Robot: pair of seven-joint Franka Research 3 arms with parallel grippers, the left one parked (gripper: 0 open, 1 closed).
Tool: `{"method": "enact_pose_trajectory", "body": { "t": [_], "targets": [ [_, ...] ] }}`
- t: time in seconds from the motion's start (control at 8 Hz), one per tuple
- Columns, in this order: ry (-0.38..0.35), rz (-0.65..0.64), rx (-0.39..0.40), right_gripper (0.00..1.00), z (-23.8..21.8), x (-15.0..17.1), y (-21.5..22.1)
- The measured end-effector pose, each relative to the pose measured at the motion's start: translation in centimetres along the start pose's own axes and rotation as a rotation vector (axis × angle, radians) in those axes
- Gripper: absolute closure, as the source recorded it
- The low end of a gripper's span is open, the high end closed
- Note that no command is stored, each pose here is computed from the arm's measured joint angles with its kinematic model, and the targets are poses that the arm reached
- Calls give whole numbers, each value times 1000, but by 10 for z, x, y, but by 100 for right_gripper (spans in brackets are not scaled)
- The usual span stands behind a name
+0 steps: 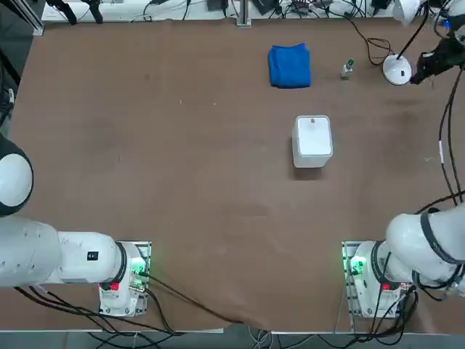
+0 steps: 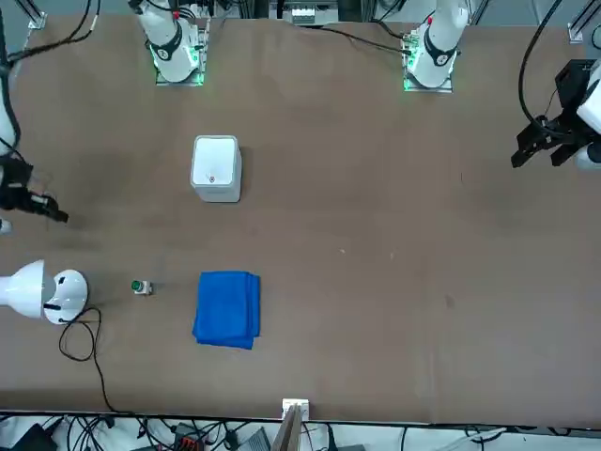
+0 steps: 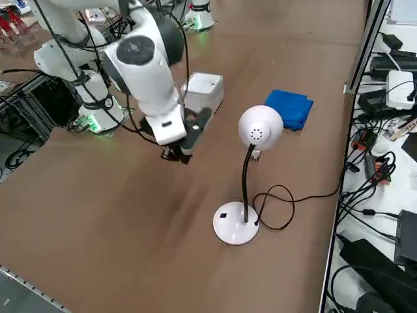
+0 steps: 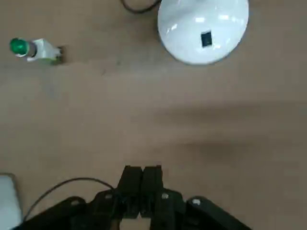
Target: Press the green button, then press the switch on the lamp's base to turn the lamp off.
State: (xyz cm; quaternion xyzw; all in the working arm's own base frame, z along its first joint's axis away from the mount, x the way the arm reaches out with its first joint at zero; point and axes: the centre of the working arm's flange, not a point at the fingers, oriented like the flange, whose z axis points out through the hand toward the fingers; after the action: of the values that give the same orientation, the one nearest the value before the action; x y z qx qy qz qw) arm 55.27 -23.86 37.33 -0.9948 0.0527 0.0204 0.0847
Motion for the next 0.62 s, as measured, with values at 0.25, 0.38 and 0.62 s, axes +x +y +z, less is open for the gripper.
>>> {"method": "enact_pose_trajectory", "body": {
  "t": [0.25,0.38,0.62],
  "targets": [
    [-36,71,16,91,-53,-12,-39],
    [-41,111,13,85,-84,-9,-76],
    [-11,126,-66,49,-127,4,-162]
  ]
}}
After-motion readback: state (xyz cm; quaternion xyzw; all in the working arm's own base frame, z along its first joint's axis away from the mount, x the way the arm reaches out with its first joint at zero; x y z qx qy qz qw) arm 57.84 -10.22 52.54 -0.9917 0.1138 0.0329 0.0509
